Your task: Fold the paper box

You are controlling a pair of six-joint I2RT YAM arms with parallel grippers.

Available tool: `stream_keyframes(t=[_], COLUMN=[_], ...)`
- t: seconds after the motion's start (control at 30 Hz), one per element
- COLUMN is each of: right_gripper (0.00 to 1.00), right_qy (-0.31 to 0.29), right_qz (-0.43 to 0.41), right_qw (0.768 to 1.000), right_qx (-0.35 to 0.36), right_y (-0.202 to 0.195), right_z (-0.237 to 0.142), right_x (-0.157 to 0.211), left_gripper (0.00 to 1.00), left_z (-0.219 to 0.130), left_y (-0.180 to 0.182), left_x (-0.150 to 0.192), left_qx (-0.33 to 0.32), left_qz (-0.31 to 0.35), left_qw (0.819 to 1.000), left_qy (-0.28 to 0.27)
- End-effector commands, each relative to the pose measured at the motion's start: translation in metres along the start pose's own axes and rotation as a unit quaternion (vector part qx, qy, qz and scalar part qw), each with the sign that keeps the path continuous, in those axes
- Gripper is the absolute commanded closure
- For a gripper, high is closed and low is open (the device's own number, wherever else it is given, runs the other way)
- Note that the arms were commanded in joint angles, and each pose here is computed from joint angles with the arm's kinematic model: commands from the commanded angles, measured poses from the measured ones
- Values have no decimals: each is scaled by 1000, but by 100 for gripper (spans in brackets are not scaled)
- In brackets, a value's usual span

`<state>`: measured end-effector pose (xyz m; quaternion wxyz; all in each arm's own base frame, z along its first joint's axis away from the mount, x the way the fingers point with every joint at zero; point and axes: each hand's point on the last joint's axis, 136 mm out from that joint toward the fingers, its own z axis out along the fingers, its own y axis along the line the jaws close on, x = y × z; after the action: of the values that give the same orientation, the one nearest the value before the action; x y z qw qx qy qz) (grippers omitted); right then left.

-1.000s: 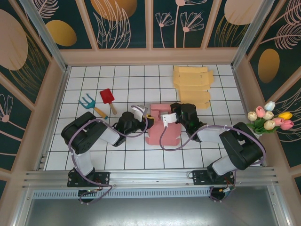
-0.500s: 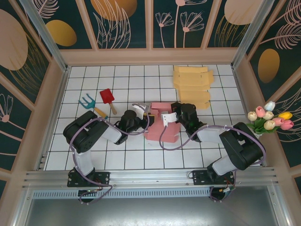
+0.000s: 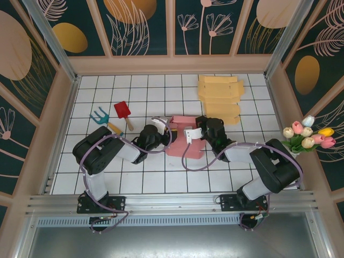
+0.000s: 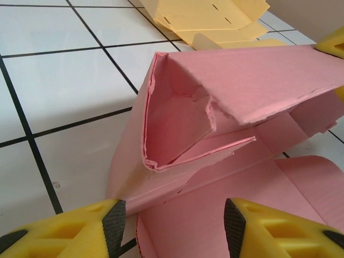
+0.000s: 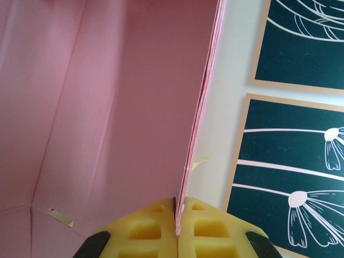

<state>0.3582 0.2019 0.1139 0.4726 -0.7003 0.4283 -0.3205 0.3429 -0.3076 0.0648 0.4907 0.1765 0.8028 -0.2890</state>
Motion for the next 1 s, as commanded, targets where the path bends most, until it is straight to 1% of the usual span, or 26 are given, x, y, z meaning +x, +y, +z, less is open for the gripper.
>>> stream_keyframes(t=[0.0, 0.07, 0.17, 0.27, 0.47, 0.53, 0.57, 0.67, 0.77, 0.9, 0.93, 0.97], right_gripper=[100, 100, 100, 100, 100, 100, 100, 100, 100, 100, 100, 100], right_qy=[-61, -61, -60, -61, -61, -62, -63, -65, -66, -64, -62, -62], right_qz=[-28, -27, -25, -24, -22, -23, -24, -25, -26, -29, -29, -29], right_qw=[996, 995, 995, 995, 995, 995, 995, 994, 994, 995, 995, 995], right_qx=[-67, -69, -70, -71, -78, -78, -79, -81, -81, -76, -75, -75], right_y=[43, 44, 43, 44, 47, 47, 48, 49, 49, 48, 48, 48], right_z=[-2, -1, -1, 0, -1, -1, -1, -2, -1, -1, -1, -1], right_x=[-27, -27, -26, -26, -26, -27, -28, -29, -30, -29, -29, -29], left_gripper=[45, 43, 38, 38, 39, 38, 38, 37, 37, 39, 40, 41], left_z=[-7, -18, -39, -57, -76, -76, -74, -66, -52, -41, -36, -35], left_y=[-6, -14, -18, -15, 3, 18, 23, 28, 23, 16, 17, 15], left_x=[-23, -26, -28, -37, -33, -28, -26, -18, -17, -24, -15, -16], left_qx=[19, 40, 50, 34, -17, -49, -53, -39, -23, -3, 0, 5], left_qz=[19, 27, 40, 48, 50, 58, 59, 58, 63, 65, 64, 64], left_qw=[999, 998, 996, 996, 996, 995, 995, 996, 997, 997, 997, 997], left_qy=[-43, -50, -59, -74, -73, -65, -60, -48, -39, -42, -30, -30])
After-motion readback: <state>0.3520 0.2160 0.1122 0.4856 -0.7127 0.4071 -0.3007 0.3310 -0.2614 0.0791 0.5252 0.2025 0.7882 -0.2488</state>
